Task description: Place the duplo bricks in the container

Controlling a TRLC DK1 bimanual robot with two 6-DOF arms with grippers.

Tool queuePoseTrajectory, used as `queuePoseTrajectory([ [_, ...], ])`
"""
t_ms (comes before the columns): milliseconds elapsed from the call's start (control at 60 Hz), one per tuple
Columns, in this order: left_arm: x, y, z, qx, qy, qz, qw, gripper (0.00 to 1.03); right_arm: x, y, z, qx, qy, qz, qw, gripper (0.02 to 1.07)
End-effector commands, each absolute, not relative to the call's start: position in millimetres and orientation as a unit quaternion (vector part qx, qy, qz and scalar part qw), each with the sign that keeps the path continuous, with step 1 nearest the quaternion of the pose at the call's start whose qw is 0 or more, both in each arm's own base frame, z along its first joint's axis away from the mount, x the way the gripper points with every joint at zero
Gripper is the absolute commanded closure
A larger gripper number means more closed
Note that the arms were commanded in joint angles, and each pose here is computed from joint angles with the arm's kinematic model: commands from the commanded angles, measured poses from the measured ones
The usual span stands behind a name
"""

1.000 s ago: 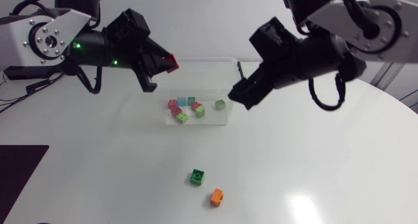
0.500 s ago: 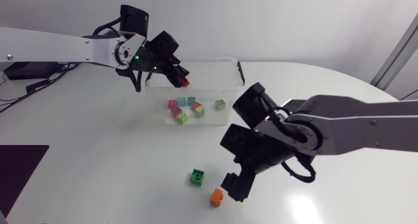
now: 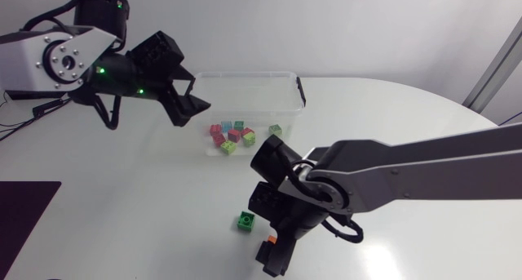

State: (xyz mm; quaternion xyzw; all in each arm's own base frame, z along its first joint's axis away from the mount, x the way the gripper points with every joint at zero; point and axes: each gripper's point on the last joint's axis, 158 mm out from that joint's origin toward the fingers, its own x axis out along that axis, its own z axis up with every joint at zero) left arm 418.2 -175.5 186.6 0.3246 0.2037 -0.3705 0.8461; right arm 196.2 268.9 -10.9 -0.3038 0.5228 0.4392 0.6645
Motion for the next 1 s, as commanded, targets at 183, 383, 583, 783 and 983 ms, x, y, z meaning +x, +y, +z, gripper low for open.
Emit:
queuePoseTrajectory([
  [183,367,-167,153,0.354,0.239,-0.409,0.806,0.05,193,271,-28,-0.318,0.556,0.423,0.641,0.41],
  [383,341,-183,126,0.368,0.252,-0.447,0.775,0.06,195,267,-20,-0.317,0.556,0.419,0.644,0.86],
  [583,289,-225,72,0.397,0.264,-0.526,0.705,0.06,212,246,34,-0.291,0.534,0.402,0.685,0.86],
  [783,258,-251,31,0.420,0.277,-0.581,0.640,0.06,234,221,98,-0.258,0.496,0.380,0.737,0.86],
  [983,253,-264,0,0.451,0.295,-0.604,0.587,0.07,240,212,128,-0.239,0.476,0.377,0.758,0.86],
])
